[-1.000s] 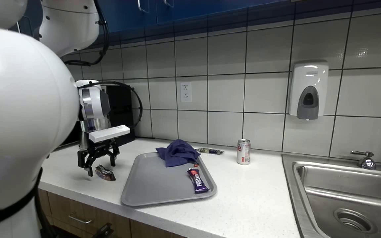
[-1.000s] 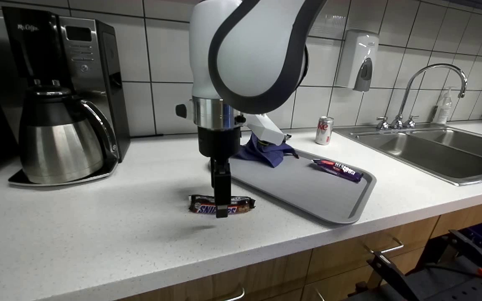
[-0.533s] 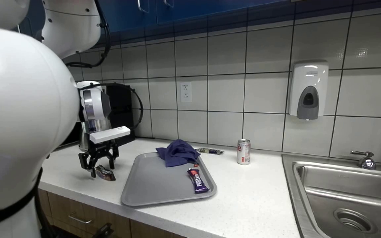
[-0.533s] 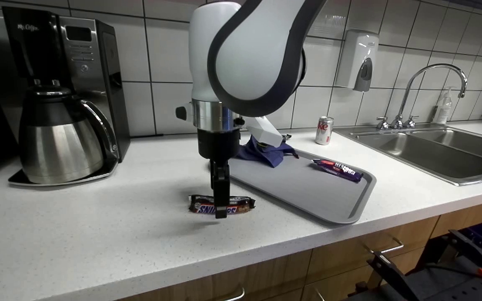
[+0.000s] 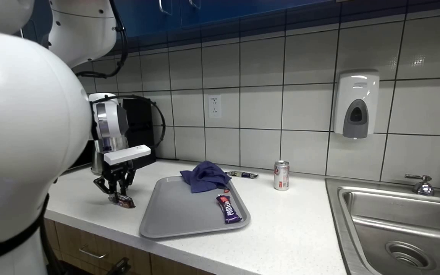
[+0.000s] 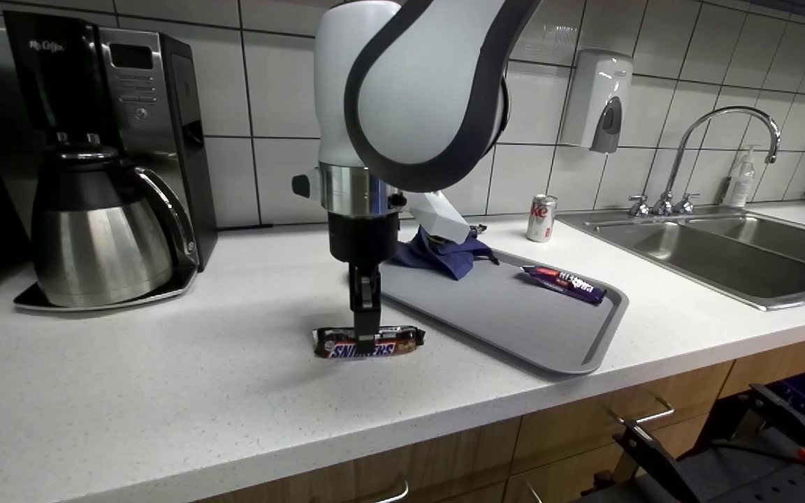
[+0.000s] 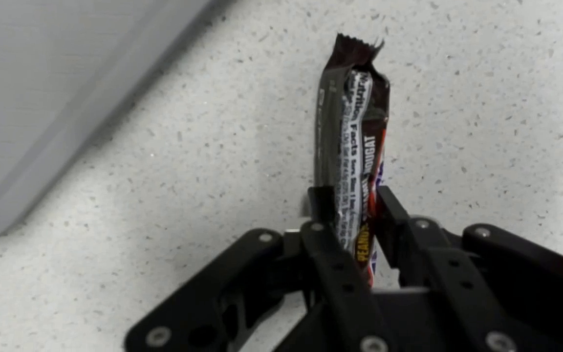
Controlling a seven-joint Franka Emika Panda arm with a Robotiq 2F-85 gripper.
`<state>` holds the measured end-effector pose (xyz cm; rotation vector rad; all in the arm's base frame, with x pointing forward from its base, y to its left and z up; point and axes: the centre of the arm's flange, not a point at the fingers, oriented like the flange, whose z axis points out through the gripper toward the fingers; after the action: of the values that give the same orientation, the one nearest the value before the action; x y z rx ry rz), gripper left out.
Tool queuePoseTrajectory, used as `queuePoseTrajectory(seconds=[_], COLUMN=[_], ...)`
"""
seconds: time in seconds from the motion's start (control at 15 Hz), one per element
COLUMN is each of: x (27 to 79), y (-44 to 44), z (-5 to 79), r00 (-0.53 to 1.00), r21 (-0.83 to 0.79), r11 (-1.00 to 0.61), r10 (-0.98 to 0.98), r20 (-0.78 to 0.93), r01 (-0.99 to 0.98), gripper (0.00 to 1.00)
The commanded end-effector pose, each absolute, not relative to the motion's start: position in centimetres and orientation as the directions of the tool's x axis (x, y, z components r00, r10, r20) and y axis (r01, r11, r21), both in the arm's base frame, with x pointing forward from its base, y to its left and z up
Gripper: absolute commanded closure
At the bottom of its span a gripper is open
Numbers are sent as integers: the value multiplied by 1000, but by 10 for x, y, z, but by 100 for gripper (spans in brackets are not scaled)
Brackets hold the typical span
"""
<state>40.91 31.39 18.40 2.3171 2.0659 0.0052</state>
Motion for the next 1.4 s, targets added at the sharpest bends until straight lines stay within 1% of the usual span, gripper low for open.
queuePoseTrajectory(seconds=[0.0, 0.67, 1.07, 1.33], x=[412, 424, 447, 460], y=[314, 285, 244, 211], z=[193, 234, 259, 258], r00=[122, 172, 269, 351], r21=[47, 107, 161, 177], r11=[-121, -169, -263, -342], r10=[992, 985, 963, 936], r20=[-13, -27, -18, -23], r01=[992, 980, 951, 923], gripper=[94, 94, 95, 95])
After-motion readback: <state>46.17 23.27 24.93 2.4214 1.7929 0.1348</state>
